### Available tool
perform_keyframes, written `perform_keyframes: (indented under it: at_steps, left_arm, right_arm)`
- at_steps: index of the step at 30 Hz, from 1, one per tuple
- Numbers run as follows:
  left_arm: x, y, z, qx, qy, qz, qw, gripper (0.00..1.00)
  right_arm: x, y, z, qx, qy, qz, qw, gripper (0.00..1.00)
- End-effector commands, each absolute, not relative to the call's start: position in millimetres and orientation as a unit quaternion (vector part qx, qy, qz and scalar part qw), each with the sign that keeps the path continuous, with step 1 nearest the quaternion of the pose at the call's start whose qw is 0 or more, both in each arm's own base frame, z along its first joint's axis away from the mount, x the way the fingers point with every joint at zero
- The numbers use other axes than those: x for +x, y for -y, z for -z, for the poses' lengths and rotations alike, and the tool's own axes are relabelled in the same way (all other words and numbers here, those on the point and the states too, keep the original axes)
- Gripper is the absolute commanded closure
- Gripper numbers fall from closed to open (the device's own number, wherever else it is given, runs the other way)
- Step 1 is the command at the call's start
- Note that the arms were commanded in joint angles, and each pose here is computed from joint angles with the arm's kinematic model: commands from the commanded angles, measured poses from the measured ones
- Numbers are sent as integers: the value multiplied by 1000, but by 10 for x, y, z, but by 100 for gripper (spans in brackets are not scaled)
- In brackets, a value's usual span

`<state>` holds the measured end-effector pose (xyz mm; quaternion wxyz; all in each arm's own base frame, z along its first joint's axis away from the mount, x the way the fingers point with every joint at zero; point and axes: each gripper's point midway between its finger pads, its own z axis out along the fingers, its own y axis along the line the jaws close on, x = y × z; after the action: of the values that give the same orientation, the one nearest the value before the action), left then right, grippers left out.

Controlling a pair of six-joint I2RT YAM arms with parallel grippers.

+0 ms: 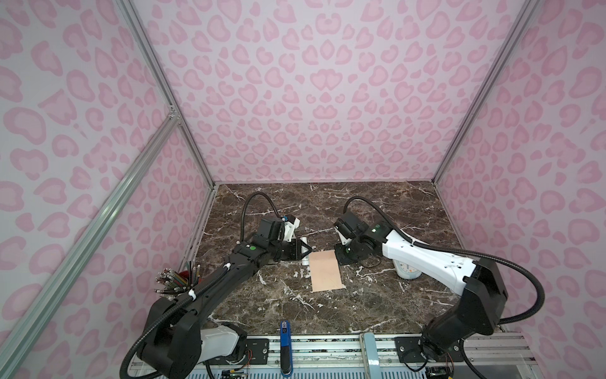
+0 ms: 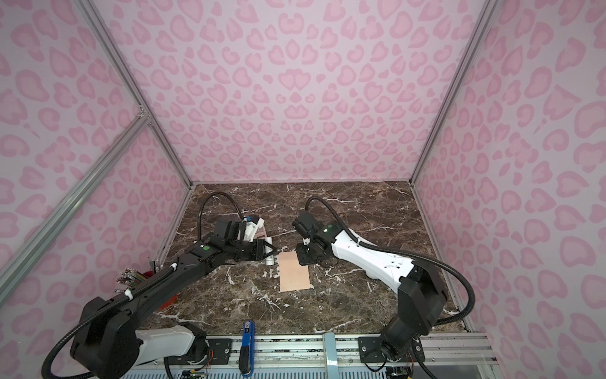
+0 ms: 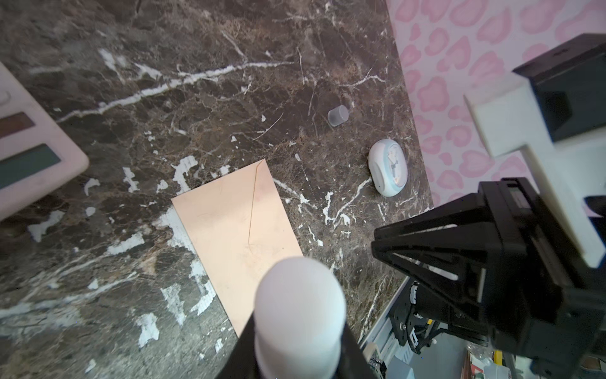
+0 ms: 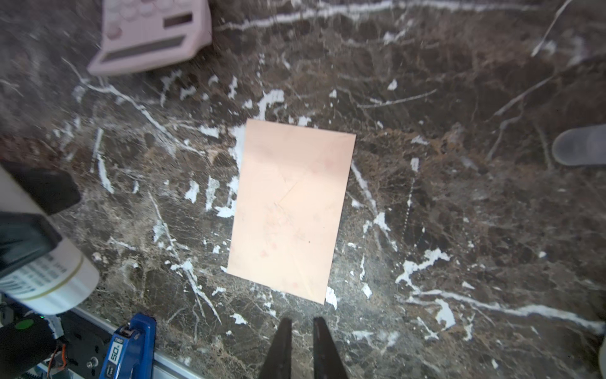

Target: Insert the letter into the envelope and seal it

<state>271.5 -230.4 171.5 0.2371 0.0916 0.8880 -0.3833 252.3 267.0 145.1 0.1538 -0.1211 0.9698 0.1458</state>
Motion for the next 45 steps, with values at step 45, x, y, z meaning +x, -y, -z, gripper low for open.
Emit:
perform_keyframes:
  at_steps: [45]
  left_arm:
    - [1808, 3025, -3279, 328, -595, 609, 409, 97]
  right_arm:
    - [1626, -3121, -2806, -320, -601, -530, 506, 49]
